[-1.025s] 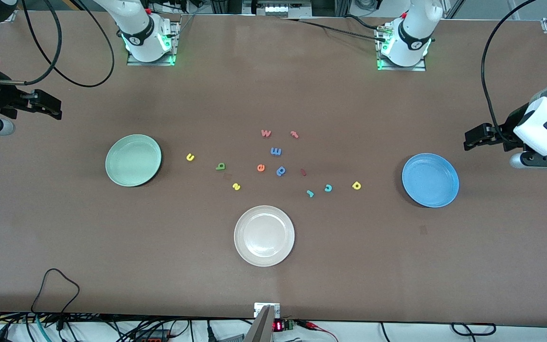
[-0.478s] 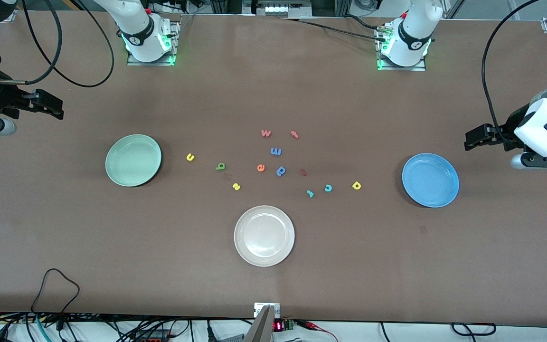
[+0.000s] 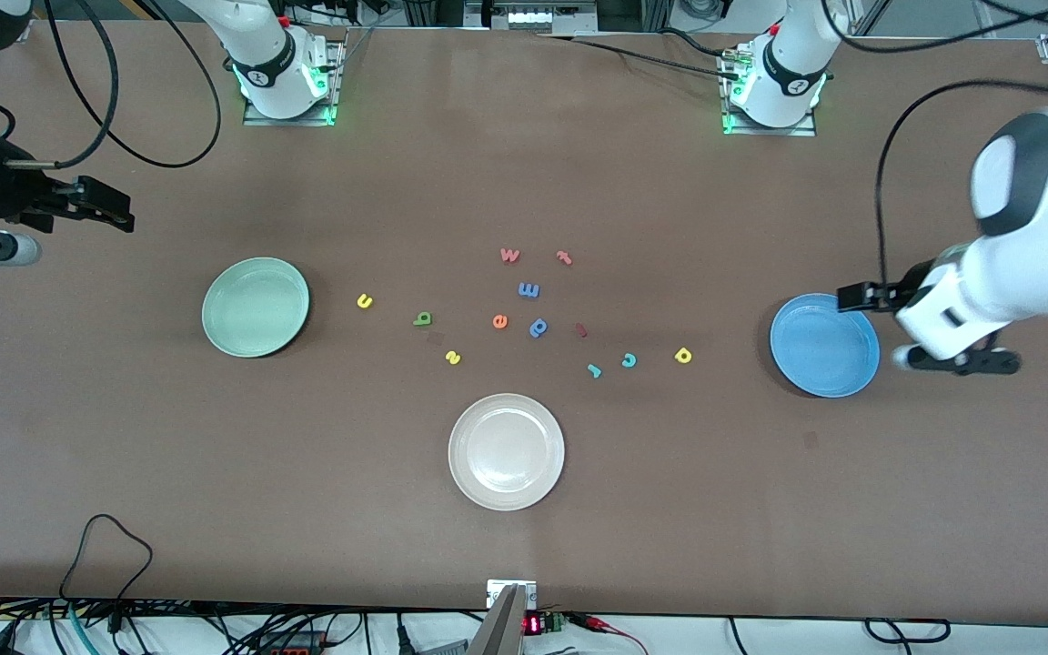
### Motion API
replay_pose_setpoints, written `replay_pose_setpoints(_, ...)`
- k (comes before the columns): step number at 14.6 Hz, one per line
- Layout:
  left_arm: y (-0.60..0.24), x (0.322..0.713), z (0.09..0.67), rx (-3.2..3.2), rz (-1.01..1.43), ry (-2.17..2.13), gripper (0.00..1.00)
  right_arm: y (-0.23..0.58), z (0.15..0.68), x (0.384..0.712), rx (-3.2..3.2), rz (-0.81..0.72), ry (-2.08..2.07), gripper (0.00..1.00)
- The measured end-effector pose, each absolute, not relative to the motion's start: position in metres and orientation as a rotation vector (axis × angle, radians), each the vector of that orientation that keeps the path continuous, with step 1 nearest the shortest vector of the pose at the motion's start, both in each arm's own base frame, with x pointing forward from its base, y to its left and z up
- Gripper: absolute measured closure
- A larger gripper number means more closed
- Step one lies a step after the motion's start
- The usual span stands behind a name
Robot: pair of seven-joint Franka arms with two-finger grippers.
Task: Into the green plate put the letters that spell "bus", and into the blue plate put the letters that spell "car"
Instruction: 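Move the right gripper and the left gripper down toward the scattered letters, then grasp the yellow u with the right gripper while the left gripper grasps cyan c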
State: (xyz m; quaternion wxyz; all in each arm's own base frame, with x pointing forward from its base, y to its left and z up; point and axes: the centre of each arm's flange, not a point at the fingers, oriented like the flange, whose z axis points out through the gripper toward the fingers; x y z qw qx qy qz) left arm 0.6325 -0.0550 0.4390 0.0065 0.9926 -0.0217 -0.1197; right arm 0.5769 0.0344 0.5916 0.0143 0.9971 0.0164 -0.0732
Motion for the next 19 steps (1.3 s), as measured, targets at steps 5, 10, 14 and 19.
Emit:
replay_pose_setpoints(5, -0.159, 0.645, 0.375, 3.119, -0.295, -0.251, 0.00, 0.042, 0.538, 0.596, 3.091, -0.373, 0.087, 0.00)
replay_pose_setpoints(10, -0.245, 0.640, 0.293, 3.132, -0.251, -0.274, 0.04, 0.091, 0.469, 0.612, 3.061, -0.492, 0.210, 0.00)
replay_pose_setpoints(14, -0.295, 0.628, 0.243, 3.118, -0.248, -0.151, 0.26, 0.132, 0.392, 0.607, 3.104, -0.391, 0.228, 0.00)
replay_pose_setpoints(19, -0.330, 0.628, 0.214, 3.128, -0.240, -0.114, 0.30, 0.181, 0.307, 0.565, 3.127, -0.300, -0.103, 0.00)
